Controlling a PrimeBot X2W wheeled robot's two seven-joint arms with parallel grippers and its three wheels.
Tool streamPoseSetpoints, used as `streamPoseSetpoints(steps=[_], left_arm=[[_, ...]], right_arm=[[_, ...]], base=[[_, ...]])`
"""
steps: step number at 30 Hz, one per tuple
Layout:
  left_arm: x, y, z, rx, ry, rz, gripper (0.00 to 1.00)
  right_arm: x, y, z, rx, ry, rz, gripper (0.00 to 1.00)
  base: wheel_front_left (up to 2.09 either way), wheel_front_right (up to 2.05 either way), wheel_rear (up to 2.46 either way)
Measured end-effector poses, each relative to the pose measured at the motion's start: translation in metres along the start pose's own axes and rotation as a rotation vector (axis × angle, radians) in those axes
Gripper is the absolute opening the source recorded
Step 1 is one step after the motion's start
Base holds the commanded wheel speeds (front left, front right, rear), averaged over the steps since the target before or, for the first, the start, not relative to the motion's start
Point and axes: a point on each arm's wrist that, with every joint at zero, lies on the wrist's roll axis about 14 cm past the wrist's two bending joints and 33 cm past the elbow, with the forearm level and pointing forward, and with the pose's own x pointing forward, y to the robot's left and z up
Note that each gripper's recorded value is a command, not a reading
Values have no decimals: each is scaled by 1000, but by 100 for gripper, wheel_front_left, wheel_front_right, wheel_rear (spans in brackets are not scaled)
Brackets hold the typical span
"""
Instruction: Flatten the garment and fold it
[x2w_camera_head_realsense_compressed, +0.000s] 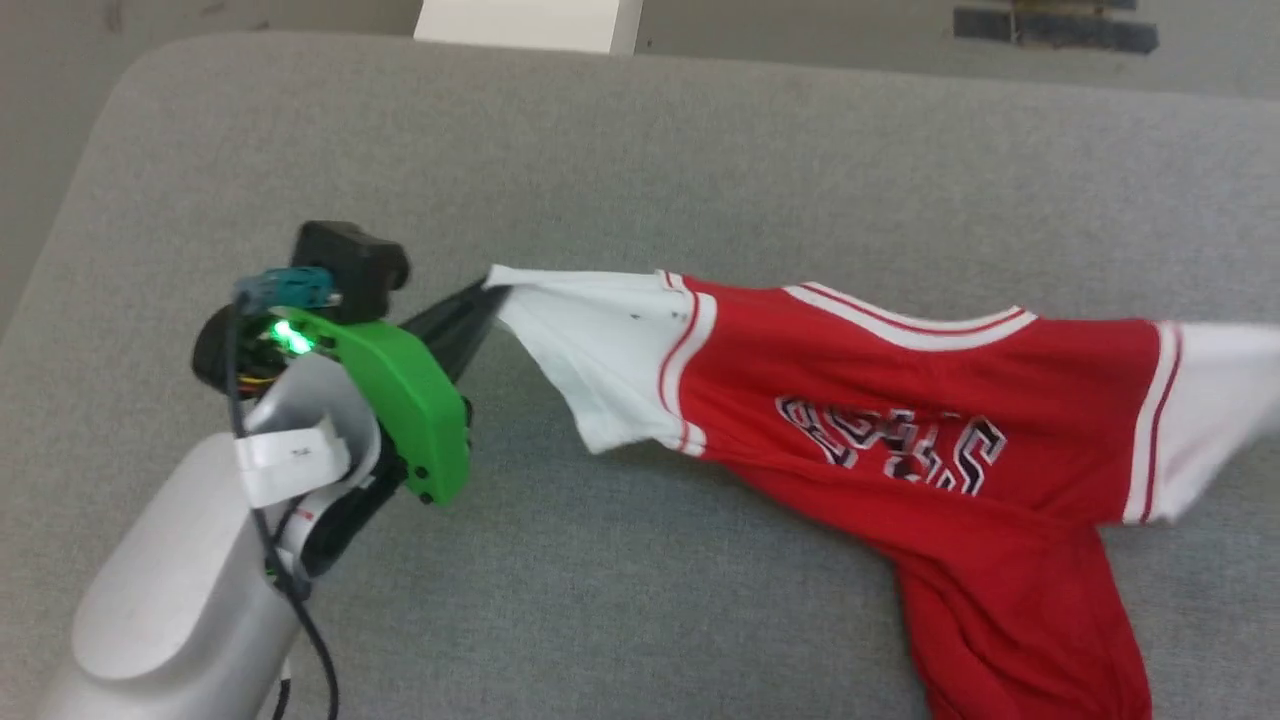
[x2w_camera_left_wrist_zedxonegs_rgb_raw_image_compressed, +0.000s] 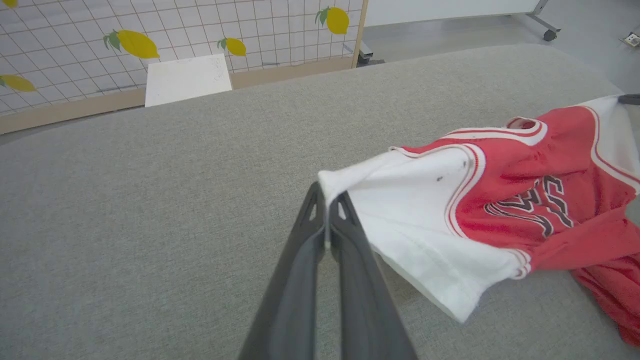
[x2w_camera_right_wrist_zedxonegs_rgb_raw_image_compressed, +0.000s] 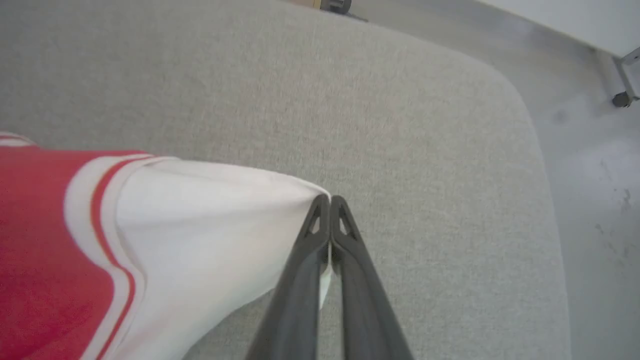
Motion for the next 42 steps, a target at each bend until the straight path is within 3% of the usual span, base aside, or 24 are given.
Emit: streamPoseSetpoints(steps=[6, 11, 18, 23, 31, 42], left_arm=[[-33, 10, 54, 37, -192, 71, 0], [-70, 14, 105, 75, -366, 123, 0], [-123, 7, 166, 136, -574, 169, 0], [-141, 7, 195, 171, -657, 186, 0], [-121, 31, 239, 210, -673, 212, 0], [-20, 93, 291, 195, -654, 265, 0]], right_arm=[[-61, -30, 110, -38, -380, -63, 0], [-124, -39, 168, -62, -607, -80, 0], [-204, -41, 211, -62, -828, -86, 0], [-235, -47, 227, -57, -902, -104, 0], [-231, -46, 271, -97, -944, -108, 0], [-158, -42, 351, -75, -1007, -127, 0]], base=[[0, 0, 0], [0, 0, 0], [0, 0, 0], [0, 0, 0], [0, 0, 0], [0, 0, 0]])
